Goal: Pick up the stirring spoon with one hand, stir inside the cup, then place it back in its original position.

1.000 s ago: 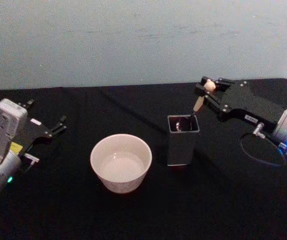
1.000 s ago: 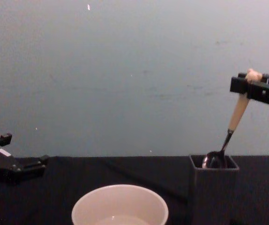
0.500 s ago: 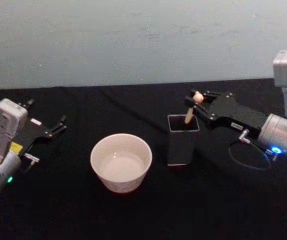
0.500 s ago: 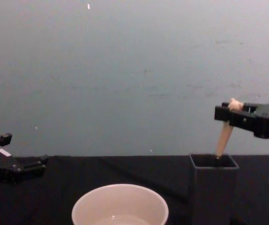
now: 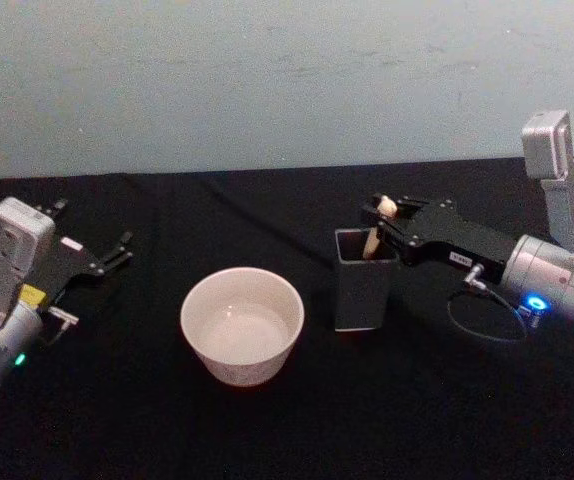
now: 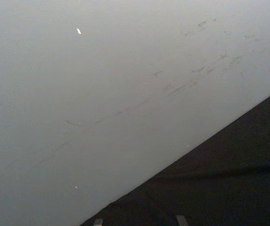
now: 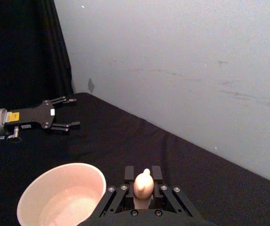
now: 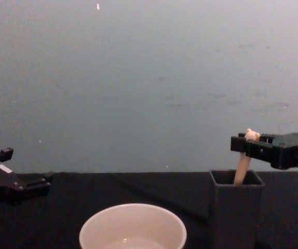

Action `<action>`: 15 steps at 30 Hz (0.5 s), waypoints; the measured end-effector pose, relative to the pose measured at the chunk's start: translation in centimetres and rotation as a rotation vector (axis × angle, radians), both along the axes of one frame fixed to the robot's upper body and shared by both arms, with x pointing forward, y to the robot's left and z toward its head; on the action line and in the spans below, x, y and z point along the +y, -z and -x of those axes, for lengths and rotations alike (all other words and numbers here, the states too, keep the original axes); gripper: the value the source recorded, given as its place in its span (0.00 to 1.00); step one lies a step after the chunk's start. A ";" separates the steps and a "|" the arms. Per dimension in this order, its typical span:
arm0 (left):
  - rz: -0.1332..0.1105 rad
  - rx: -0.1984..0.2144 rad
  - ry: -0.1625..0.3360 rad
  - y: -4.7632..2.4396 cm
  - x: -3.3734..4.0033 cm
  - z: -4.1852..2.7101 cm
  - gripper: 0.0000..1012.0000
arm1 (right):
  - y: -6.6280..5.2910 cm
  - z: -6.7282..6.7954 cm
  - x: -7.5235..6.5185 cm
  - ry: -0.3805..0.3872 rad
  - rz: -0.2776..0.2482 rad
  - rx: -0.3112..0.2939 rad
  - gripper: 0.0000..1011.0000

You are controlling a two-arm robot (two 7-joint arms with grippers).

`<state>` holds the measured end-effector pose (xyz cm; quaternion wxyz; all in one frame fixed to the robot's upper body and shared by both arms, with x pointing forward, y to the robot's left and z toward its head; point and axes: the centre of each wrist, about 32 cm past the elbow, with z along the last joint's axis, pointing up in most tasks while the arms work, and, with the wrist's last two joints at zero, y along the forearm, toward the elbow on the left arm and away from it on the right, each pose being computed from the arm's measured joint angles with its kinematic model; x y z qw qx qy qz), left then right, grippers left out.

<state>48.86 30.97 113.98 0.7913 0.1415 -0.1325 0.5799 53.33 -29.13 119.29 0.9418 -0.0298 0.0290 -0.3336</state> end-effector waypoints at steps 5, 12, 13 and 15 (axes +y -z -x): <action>0.000 0.000 0.000 0.00 0.00 0.00 0.99 | 0.5 -0.3 -0.1 0.007 -0.005 0.023 0.21; 0.000 0.000 0.000 0.00 0.00 0.00 0.99 | 0.9 -0.4 -0.2 0.014 -0.006 0.040 0.21; 0.000 0.000 0.000 0.00 0.00 0.00 0.99 | 0.9 -0.4 -0.2 0.014 -0.006 0.043 0.21; 0.000 0.000 0.000 0.00 0.00 0.00 0.99 | 1.0 -0.4 -0.2 0.015 -0.007 0.046 0.21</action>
